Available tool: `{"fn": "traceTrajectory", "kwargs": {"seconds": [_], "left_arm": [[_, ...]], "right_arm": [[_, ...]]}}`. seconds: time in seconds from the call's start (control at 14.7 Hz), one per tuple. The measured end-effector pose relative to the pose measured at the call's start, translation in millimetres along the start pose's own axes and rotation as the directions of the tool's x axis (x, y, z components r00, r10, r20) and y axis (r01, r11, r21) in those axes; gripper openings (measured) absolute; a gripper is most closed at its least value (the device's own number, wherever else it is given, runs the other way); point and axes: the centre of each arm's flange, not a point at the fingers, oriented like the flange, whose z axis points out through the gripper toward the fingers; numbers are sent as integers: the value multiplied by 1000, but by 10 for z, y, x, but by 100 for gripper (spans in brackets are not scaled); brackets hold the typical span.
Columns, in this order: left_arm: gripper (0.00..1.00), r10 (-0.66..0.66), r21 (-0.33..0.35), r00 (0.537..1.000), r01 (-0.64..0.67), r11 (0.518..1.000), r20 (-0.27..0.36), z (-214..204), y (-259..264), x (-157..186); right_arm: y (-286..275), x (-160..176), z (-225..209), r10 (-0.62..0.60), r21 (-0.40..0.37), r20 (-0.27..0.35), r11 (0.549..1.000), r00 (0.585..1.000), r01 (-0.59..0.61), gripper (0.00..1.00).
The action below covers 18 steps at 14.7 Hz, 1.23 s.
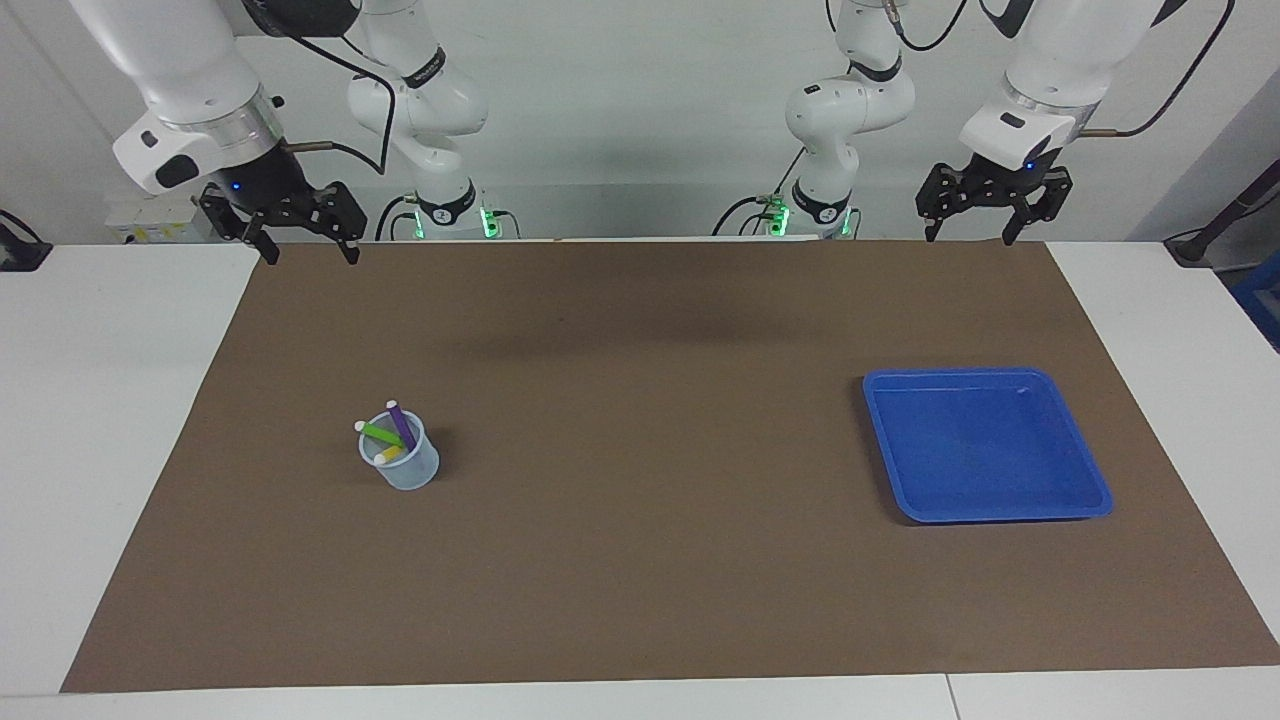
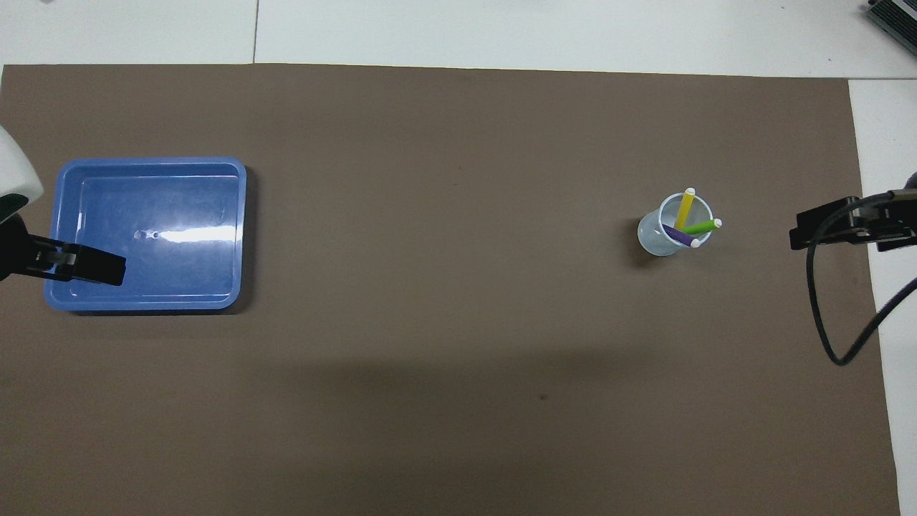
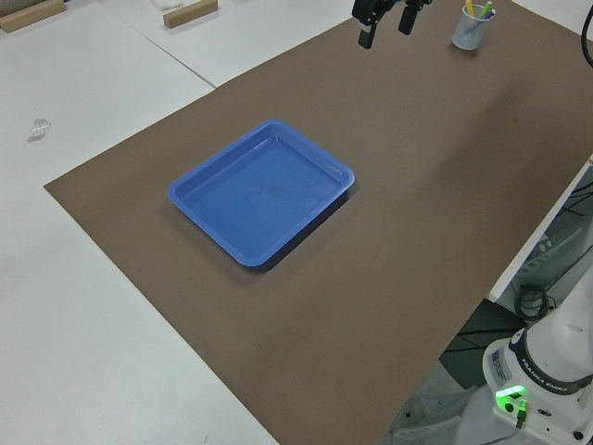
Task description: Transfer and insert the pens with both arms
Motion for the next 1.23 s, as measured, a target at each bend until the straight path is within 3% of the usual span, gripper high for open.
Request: {"fn": "traceTrajectory", "kwargs": {"seconds": [0.2,0.61,1.23], "left_arm": [[100,-3,0,1000,3,1000,0,1,-15,-2],[100,-5,0,1000,5,1000,1,3,-26,-3],[100,-5,-1,1000,5,1000,1,3,-28,-3]], "right_arm": [[-37,-222,-300,-4,-5,-56,1000,998,4,100],[-6,-331,-19,5,-12,-27,1000,1000,-5,100],[-9,-330,34,5,-13,-53,1000,999,-6,100]]}}
